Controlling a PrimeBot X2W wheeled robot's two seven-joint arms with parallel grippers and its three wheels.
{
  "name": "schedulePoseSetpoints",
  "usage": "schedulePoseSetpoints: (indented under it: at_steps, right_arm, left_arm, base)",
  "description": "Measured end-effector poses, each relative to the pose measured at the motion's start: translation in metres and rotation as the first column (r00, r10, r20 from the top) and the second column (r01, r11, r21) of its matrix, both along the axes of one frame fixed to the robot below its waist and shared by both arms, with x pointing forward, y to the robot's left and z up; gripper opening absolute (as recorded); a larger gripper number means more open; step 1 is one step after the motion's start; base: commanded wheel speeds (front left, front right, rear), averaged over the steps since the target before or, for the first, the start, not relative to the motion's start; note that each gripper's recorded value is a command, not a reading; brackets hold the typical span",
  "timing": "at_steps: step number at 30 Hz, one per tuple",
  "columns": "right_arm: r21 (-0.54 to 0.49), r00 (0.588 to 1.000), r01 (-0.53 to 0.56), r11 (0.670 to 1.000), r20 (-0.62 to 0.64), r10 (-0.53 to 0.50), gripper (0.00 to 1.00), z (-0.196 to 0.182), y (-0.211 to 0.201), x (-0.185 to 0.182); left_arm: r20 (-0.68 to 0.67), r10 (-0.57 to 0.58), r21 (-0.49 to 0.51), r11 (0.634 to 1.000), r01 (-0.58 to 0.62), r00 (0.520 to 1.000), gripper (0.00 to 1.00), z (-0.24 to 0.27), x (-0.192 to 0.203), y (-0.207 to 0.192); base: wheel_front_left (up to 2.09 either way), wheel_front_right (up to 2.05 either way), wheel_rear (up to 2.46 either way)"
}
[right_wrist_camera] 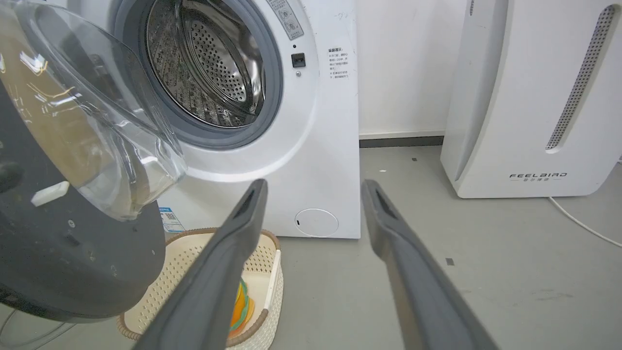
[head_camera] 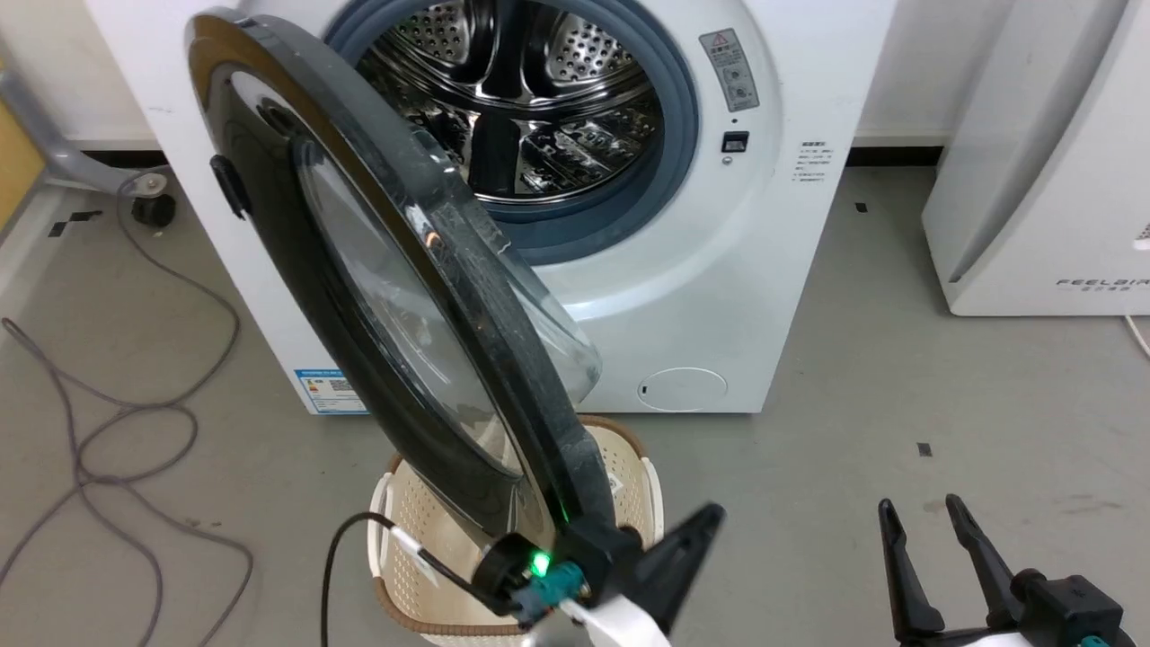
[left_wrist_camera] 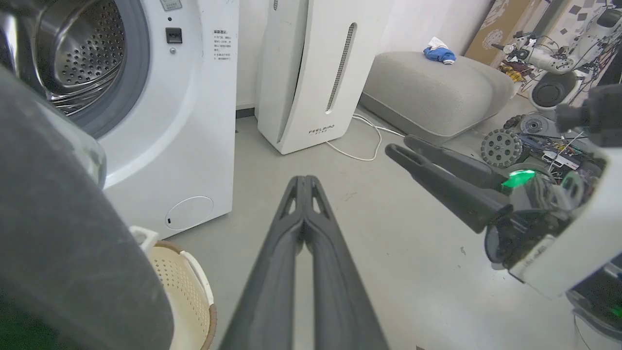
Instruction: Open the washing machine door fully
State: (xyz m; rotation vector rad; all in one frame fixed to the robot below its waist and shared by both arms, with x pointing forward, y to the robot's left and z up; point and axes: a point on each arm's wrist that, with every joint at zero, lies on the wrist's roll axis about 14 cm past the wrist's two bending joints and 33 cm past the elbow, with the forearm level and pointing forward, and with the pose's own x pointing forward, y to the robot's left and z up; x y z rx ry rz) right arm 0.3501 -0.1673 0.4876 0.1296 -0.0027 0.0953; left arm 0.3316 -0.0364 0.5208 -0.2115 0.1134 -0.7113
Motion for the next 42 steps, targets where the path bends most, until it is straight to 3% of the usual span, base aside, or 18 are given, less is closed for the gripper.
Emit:
schedulePoseSetpoints:
  at_steps: [8, 16, 29, 42]
  right_arm:
    - [0.005, 1.0, 0.0, 1.0, -0.015, 0.0, 1.0, -0.004, 0.0, -0.002]
    - [0.023, 0.999, -0.01, 1.0, -0.035, 0.011, 1.0, -0.011, 0.005, -0.001]
    - [0.03, 0.998, -0.038, 0.999, -0.044, 0.039, 1.0, -0.013, 0.014, 0.002]
    - [0.036, 0.995, -0.093, 0.995, -0.045, 0.094, 1.0, -0.012, 0.031, 0.008]
  left_arm:
    - [0.043, 0.088, -0.005, 0.996, -0.088, 0.995, 0.0, 0.004, 0.027, 0.012]
    - [0.038, 0.129, 0.006, 0.992, -0.129, 0.991, 0.0, 0.001, 0.03, 0.019]
    - [0.017, 0.231, 0.012, 0.973, -0.231, 0.973, 0.0, 0.0, 0.015, 0.051]
    - [0.0, 0.371, 0.008, 0.928, -0.371, 0.928, 0.0, 0.007, -0.011, 0.095]
  base:
    - [0.0, 0.0, 0.0]
    - [0.0, 0.0, 0.0]
    - [0.0, 0.0, 0.0]
    - [0.0, 0.0, 0.0]
